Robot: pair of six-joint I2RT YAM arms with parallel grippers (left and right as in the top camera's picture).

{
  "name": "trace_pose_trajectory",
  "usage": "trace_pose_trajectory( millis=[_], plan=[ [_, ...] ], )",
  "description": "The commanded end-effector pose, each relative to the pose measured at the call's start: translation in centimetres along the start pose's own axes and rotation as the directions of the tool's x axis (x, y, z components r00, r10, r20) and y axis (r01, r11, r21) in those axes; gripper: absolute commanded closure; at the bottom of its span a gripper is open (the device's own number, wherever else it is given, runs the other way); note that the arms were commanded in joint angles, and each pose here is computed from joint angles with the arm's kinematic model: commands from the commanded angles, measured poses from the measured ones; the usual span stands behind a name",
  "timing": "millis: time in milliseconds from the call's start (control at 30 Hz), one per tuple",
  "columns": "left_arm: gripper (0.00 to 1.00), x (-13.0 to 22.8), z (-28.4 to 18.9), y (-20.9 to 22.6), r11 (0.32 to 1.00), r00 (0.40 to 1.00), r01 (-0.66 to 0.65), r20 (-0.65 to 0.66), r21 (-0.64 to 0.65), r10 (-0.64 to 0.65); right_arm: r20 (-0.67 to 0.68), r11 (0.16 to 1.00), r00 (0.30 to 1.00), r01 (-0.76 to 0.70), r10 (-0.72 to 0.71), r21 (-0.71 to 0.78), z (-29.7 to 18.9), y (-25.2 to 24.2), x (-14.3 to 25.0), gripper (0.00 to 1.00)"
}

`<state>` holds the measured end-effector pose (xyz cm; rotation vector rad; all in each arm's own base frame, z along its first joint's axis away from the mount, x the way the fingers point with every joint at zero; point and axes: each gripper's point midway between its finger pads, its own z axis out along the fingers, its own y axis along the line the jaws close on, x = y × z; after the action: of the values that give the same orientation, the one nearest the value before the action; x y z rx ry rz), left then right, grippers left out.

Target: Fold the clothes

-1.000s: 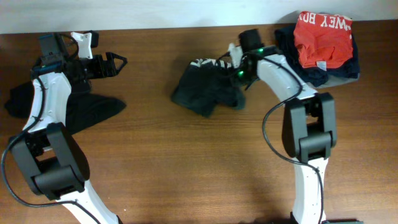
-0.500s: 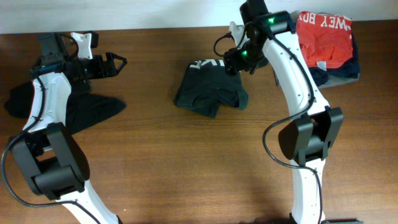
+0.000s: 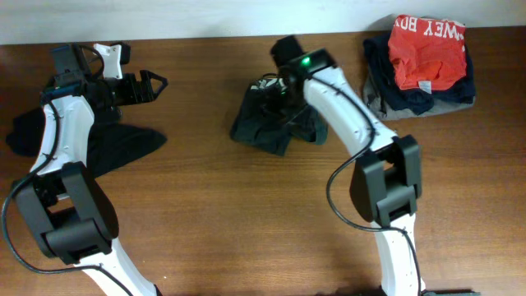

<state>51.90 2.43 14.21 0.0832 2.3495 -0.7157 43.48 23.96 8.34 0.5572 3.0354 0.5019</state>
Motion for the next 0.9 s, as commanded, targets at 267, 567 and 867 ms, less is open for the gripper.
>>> trace_pose_trajectory(
  millis=[267,567,867],
  plan=[
    [0.03,-0.9,-0.7,-0.2,0.999,1.000,-0.021,0.017,-0.029,0.022,0.098,0.973,0.972,0.220,-0.214,-0.063,2.4,5.8,2.5,0.28],
    [0.01,-0.7,-0.7,0.4,0.998,1.000,-0.018,0.012,-0.060,0.019,0.140,0.929,0.918,0.366,-0.371,0.062,2.9,5.5,3.4,0.55],
    [0.01,-0.7,-0.7,0.4,0.998,1.000,-0.018,0.011,-0.063,0.019,0.183,0.904,0.890,0.386,-0.418,0.185,3.4,3.6,1.9,0.56]
  ],
)
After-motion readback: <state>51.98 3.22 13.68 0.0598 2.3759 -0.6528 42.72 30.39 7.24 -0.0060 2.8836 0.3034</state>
